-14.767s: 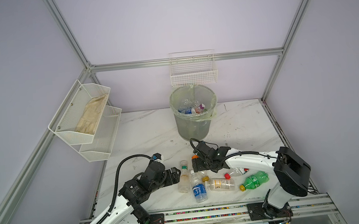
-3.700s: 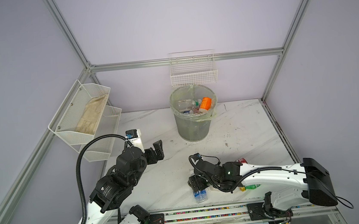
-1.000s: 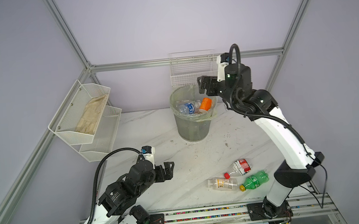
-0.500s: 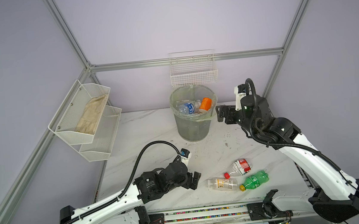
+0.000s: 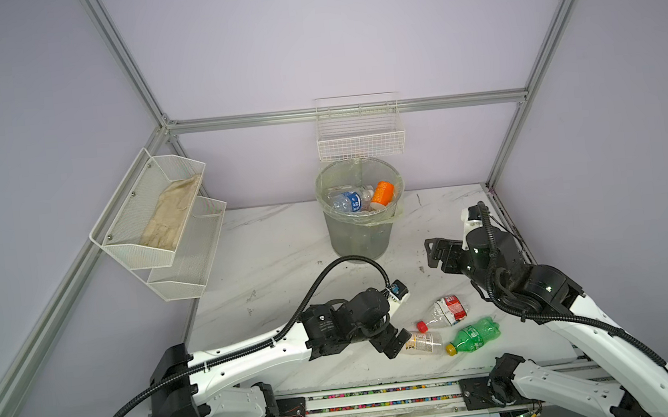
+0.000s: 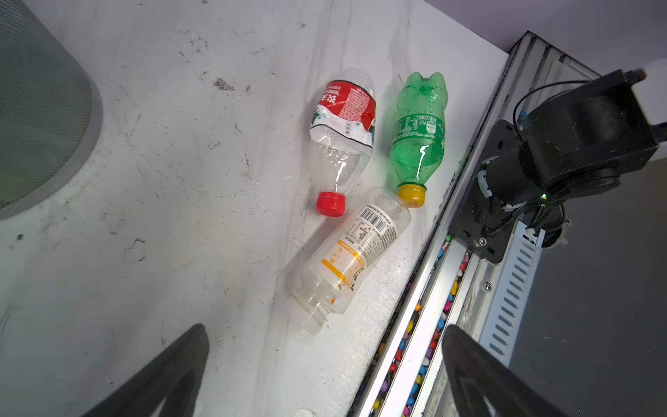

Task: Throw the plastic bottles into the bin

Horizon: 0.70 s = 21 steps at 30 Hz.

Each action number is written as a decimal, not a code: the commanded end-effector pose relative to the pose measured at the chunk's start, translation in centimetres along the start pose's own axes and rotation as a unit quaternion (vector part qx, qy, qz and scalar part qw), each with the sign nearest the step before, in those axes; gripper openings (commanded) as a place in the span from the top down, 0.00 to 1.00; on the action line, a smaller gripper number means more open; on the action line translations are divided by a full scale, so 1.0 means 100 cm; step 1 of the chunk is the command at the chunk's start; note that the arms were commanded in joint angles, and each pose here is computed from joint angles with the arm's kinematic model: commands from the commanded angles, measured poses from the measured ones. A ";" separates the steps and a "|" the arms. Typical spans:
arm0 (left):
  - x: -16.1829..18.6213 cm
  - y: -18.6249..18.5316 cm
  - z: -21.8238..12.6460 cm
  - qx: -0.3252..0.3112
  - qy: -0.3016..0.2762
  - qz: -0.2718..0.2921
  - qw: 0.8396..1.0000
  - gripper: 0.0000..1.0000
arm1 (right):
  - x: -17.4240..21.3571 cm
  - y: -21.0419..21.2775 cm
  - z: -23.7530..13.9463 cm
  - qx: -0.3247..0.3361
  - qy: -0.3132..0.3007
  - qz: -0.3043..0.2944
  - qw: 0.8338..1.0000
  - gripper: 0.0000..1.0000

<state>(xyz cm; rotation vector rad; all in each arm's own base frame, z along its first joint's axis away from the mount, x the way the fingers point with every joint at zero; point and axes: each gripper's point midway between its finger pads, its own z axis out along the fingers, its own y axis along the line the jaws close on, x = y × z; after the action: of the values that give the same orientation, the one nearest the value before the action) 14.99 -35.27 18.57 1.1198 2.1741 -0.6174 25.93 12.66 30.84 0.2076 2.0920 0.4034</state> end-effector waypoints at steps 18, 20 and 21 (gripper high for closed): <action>-0.027 -0.049 0.069 0.101 0.018 0.078 0.992 0.00 | 0.055 -0.059 0.019 0.112 0.046 0.073 0.990 0.03; -0.025 -0.050 0.073 0.105 0.022 0.080 0.991 0.00 | 0.056 -0.060 0.022 0.118 0.048 0.069 0.989 0.03; -0.023 -0.051 0.076 0.107 0.026 0.080 0.991 0.00 | 0.056 -0.062 0.024 0.122 0.049 0.067 0.989 0.03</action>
<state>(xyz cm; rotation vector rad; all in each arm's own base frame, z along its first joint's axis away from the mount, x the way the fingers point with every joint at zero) 13.79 -40.84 10.85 1.4217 2.2203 -0.6547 25.06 10.09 23.81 0.4455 2.2208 0.3042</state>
